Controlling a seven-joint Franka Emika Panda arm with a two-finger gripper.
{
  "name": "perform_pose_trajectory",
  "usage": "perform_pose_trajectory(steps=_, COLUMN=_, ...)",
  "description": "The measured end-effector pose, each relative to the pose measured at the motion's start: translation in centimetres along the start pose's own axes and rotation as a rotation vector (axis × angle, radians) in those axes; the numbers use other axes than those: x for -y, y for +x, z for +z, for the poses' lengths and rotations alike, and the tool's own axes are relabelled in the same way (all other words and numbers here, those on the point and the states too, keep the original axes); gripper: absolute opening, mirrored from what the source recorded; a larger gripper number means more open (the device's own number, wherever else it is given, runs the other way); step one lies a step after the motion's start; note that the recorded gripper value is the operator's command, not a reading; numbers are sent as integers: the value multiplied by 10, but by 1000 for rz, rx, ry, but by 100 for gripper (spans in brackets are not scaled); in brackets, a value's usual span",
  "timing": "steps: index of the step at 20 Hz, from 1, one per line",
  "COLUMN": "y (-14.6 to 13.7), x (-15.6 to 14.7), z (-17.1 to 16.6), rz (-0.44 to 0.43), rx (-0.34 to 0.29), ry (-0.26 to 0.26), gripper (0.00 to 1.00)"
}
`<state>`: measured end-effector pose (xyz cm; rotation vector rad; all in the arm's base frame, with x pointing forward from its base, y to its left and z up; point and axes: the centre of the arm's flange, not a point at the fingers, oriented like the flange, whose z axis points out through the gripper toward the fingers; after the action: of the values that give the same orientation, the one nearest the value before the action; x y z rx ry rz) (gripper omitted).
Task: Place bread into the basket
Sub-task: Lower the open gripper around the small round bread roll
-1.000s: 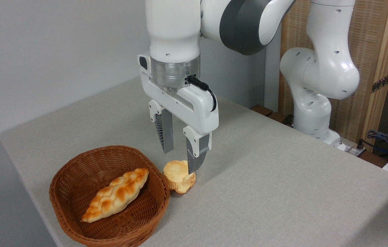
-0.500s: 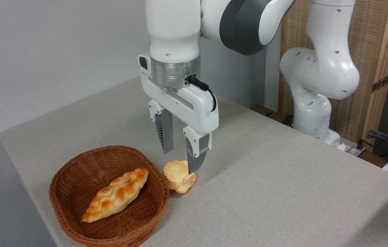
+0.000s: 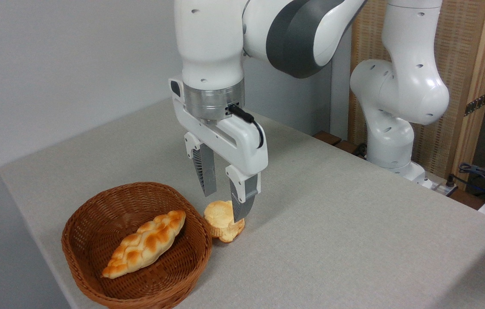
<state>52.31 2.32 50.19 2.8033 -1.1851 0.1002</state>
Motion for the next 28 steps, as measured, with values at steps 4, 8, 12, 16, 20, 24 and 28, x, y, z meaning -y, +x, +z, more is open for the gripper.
perform_pose_trajectory(steps=4, y=19, x=-16, z=23, rz=46, rx=34, ry=-29, gripper=100)
perform_pose_trajectory(steps=8, y=25, x=-26, z=46, rz=66, rx=69, ry=-60, gripper=100)
perform_pose_trajectory(steps=12, y=24, x=-31, z=58, rz=71, rx=88, ry=-78, gripper=100)
perform_pose_trajectory(steps=16, y=21, x=-33, z=68, rz=75, rx=97, ry=-75, gripper=100)
perform_pose_trajectory(steps=20, y=28, x=-42, z=82, rz=98, rx=106, ry=-73, gripper=100)
perform_pose_trajectory(steps=24, y=32, x=-44, z=90, rz=108, rx=114, ry=-76, gripper=100)
perform_pose_trajectory(steps=28, y=36, x=-48, z=96, rz=118, rx=123, ry=-81, gripper=65)
